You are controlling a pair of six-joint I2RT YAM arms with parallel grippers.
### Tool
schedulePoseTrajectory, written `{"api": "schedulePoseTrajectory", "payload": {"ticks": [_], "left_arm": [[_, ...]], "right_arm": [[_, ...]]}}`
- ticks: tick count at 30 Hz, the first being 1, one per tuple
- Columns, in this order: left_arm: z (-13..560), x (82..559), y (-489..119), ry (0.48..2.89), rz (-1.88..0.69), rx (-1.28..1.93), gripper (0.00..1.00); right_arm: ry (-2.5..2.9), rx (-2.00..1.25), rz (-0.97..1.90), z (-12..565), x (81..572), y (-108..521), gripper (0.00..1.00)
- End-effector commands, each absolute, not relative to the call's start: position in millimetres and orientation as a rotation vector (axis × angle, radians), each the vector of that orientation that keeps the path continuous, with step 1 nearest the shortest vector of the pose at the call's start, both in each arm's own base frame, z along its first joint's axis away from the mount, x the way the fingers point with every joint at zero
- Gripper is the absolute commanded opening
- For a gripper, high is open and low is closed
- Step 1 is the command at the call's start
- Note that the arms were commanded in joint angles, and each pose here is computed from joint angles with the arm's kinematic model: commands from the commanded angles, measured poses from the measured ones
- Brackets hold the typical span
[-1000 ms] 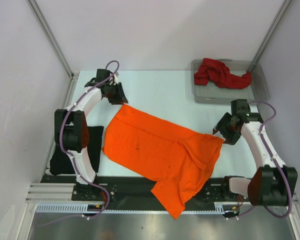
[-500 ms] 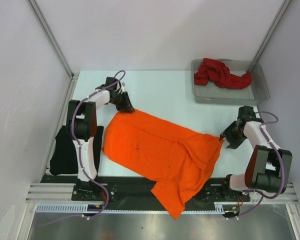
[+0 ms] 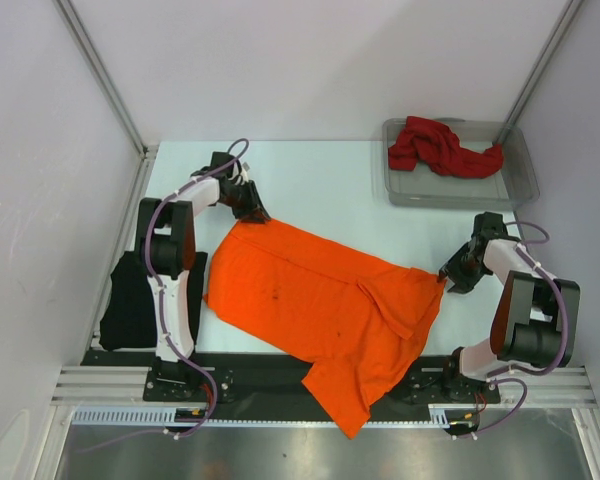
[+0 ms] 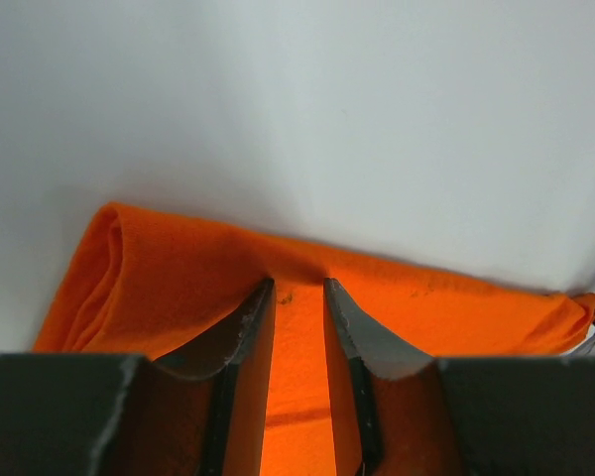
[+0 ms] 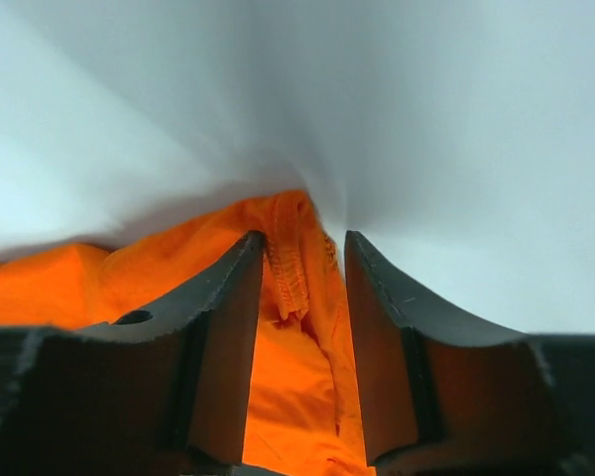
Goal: Fold and stack the t-shirts
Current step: Fold the tshirt
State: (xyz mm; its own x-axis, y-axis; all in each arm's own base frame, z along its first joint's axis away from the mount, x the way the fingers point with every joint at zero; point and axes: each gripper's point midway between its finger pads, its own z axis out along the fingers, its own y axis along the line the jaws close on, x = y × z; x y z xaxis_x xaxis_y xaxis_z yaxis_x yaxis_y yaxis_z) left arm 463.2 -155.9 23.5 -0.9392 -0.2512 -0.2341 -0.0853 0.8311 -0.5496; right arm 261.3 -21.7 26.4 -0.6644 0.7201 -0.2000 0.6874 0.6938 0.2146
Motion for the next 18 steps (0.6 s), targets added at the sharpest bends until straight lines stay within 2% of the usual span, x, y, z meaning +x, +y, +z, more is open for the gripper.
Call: {"api": "schedulePoseTrajectory", "payload": {"ticks": [1, 4, 6, 8, 11, 15, 18], "left_arm": [[18, 474, -146, 2.707, -0.775, -0.293, 0.32], [14, 474, -144, 2.711, -0.788, -0.318, 0.32], [10, 473, -143, 2.714, -0.802, -0.338, 0.32], [7, 475, -142, 2.711, -0.823, -0.365, 0.32], [0, 475, -142, 2.709, -0.843, -0.401, 0.33], [-5, 479, -144, 2.690, -0.887, -0.458, 0.32], [-7, 484, -146, 2.673, -0.917, -0.483, 0.32]], "right_arm": [[2.616, 1.111, 0.170, 21, 271, -27, 0.42], [2.609, 1.143, 0.169, 16, 269, -27, 0.35], [2.598, 1.172, 0.150, 13, 266, -29, 0.27], [2.581, 1.208, 0.097, 11, 263, -35, 0.13], [2.531, 1.267, -0.002, 12, 260, -50, 0.00], [2.445, 1.306, -0.034, 18, 270, -63, 0.00], [2.403, 1.242, 0.037, 25, 294, -63, 0.00]]}}
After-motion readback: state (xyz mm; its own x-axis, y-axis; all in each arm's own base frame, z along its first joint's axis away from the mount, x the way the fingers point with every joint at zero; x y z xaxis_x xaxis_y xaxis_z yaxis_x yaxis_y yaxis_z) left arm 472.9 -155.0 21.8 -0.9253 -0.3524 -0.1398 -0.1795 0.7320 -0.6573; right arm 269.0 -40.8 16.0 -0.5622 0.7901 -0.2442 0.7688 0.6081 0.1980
